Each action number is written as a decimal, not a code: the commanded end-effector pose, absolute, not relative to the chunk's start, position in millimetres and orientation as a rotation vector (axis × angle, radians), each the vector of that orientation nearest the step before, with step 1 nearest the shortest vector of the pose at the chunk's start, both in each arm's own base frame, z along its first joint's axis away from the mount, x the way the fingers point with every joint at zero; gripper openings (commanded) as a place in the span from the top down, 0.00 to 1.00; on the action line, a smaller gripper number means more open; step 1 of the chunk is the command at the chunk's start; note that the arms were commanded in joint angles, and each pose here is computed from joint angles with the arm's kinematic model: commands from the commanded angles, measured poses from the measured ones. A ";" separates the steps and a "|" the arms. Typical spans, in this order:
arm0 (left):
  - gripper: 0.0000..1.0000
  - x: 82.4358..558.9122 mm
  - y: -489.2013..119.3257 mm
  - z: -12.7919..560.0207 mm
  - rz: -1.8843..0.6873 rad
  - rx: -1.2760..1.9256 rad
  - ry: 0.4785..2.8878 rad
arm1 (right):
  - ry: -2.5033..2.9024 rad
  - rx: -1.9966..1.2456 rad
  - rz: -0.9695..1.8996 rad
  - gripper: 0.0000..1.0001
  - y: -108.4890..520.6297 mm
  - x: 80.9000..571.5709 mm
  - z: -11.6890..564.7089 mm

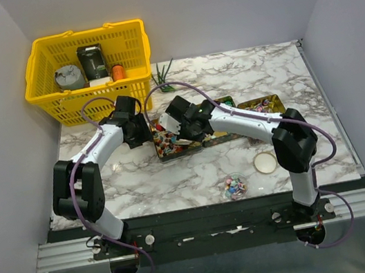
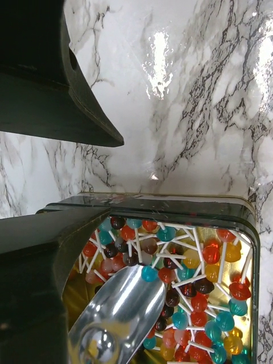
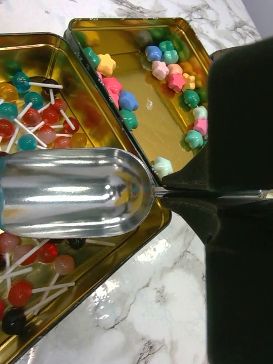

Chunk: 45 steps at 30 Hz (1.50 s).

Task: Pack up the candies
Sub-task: Scoop the fake candies from the storage box.

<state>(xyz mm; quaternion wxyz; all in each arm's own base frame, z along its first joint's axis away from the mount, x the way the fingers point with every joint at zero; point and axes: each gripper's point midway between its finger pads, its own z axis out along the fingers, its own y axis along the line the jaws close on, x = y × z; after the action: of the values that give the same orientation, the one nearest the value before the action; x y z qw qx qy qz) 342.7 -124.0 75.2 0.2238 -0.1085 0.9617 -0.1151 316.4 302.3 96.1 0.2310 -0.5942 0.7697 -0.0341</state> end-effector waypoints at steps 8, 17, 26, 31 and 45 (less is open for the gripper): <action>0.44 349.4 -132.9 84.3 -0.389 -0.263 2.629 | 2.242 -1.559 0.045 0.99 330.8 314.3 75.1; 0.45 346.2 -133.4 81.4 -0.398 -0.261 2.632 | 2.419 -1.391 0.143 0.99 335.2 311.7 60.4; 0.47 342.5 -133.5 78.9 -0.405 -0.273 2.639 | 2.526 -1.219 0.241 0.99 341.9 319.8 55.1; 0.47 338.9 -136.1 75.6 -0.429 -0.277 2.647 | 2.539 -1.197 0.302 0.99 353.0 322.5 52.2; 0.55 332.4 -151.6 64.0 -0.546 -0.291 2.670 | 2.538 -1.116 0.318 0.99 362.9 335.4 39.8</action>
<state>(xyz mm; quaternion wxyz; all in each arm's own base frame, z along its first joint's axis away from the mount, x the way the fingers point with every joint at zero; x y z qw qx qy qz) 334.1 -141.8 65.3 0.2068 -0.1044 0.9582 -0.1679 334.1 360.3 63.0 0.1824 -0.4075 0.8879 0.1107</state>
